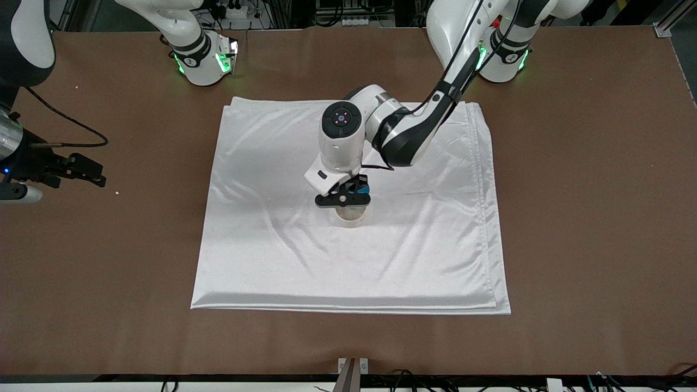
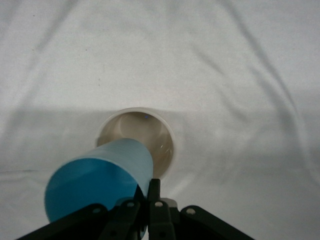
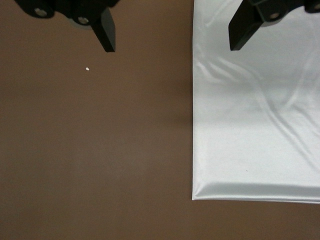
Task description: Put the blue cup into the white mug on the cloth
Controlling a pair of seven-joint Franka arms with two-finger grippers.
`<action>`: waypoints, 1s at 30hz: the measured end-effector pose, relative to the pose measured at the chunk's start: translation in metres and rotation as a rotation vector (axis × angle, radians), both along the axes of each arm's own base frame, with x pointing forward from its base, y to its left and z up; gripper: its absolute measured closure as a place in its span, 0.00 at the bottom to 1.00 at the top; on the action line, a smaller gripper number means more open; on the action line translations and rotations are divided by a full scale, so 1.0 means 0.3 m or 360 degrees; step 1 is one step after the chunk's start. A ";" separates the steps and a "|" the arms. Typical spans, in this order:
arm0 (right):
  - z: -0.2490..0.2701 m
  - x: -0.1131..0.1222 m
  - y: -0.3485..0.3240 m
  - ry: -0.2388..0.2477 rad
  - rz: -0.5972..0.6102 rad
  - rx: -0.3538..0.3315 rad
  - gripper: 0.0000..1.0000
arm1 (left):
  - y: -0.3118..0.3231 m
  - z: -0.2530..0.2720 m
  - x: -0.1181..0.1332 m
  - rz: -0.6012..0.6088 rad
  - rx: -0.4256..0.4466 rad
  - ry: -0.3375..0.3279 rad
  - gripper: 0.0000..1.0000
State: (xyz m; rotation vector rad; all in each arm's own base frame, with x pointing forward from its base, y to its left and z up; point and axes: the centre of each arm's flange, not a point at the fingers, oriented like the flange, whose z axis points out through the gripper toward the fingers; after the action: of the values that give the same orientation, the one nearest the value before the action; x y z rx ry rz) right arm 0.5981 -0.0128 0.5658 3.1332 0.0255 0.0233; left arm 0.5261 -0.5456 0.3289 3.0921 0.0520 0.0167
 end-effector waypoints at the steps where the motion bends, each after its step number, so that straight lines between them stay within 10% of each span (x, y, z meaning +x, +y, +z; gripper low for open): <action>1: 0.000 0.000 0.001 -0.0001 0.0002 -0.0004 0.00 | 0.000 -0.003 -0.001 0.0000 0.0002 0.0002 0.96; 30: 0.243 -0.099 0.032 -0.0203 0.0024 -0.0021 0.00 | 0.009 -0.122 -0.013 -0.0020 0.0044 0.0081 0.96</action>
State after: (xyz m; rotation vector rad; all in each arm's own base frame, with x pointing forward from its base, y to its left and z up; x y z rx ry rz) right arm 0.5683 -0.0031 0.6388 3.1112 0.0487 0.2215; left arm 0.5221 -0.5430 0.2924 3.1203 0.0341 -0.0627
